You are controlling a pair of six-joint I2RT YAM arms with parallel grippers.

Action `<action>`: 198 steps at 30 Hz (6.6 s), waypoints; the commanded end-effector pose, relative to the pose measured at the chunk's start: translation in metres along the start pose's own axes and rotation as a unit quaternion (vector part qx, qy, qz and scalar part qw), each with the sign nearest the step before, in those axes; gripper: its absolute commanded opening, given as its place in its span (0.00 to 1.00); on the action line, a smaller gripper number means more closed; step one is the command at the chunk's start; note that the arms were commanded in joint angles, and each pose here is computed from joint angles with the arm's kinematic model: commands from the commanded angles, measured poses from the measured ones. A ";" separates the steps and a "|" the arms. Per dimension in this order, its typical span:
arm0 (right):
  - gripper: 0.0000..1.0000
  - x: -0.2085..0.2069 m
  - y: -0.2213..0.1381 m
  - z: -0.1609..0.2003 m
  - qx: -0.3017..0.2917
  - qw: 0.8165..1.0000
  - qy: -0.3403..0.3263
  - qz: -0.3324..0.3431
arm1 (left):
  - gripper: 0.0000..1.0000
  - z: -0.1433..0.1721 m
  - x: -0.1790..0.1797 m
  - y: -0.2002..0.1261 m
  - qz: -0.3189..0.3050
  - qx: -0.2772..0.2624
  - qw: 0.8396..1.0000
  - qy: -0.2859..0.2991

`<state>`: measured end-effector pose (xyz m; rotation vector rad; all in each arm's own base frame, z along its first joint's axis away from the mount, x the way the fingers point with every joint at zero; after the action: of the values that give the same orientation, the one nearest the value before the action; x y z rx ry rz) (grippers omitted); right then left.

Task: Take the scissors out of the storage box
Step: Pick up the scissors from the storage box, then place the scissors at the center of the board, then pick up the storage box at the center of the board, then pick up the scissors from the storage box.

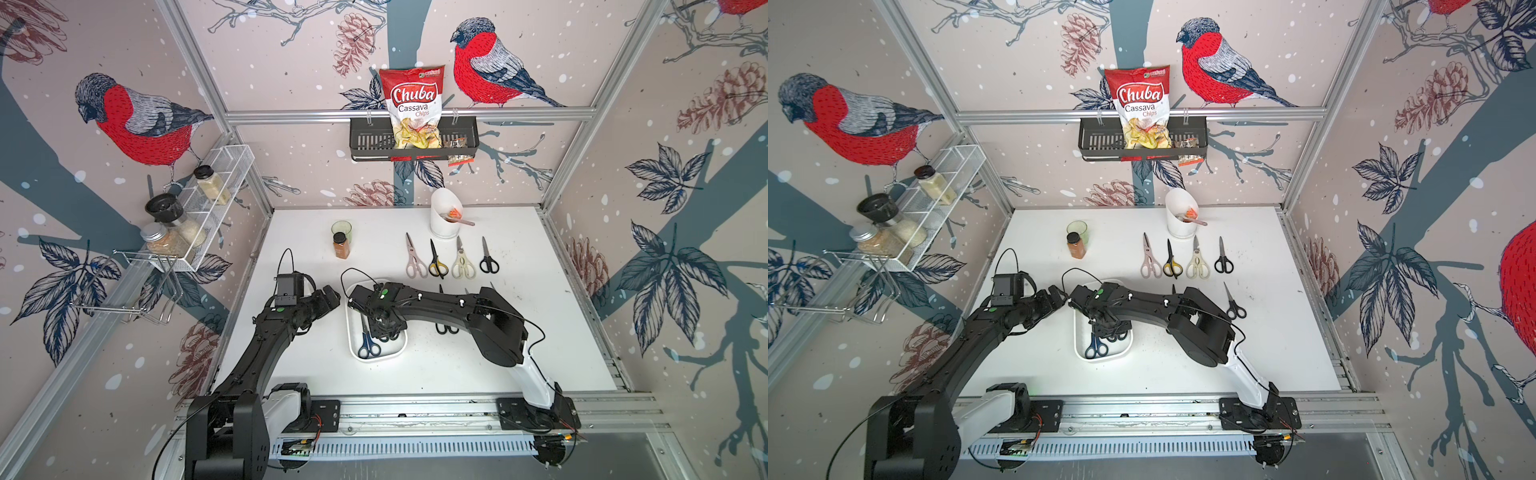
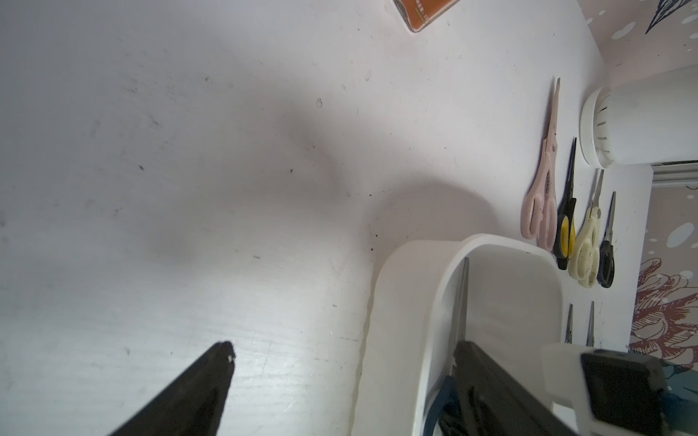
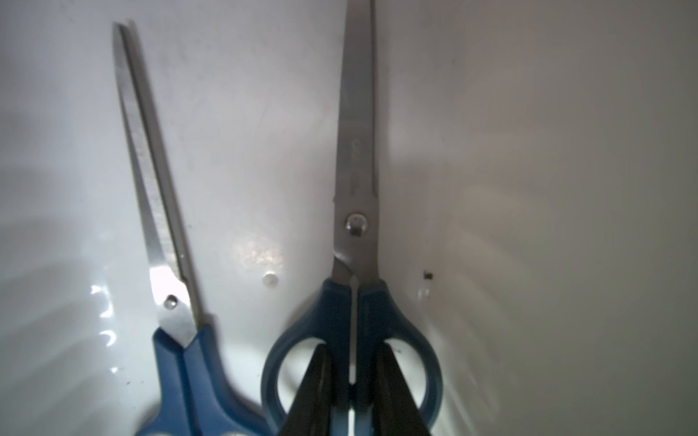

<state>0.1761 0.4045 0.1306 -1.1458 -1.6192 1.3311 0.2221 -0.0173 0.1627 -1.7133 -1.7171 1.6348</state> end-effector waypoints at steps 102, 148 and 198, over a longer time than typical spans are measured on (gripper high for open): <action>0.44 -0.077 -0.085 0.003 -0.116 0.992 0.057 -0.002 | 0.59 0.010 -0.034 0.021 -0.025 0.054 0.992 0.111; 0.36 0.013 -0.015 0.033 -0.144 0.975 -0.144 -0.093 | 0.00 0.001 -0.052 -0.002 -0.022 -0.102 0.983 0.149; 0.00 -0.017 0.017 0.010 -0.108 0.983 -0.102 -0.112 | 0.00 0.001 -0.045 -0.003 -0.059 -0.112 0.983 0.135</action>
<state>0.1803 0.4027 0.1155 -0.9388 -2.0924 1.0639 0.2299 -0.0537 0.1841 -1.7855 -1.8501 1.1635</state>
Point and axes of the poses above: each gripper's point midway between its finger pads, its own y axis out along the fingers, its own x axis along the line the jaws close on, z = x × y, the point moved 10 cm from there along -y, back along the fingers
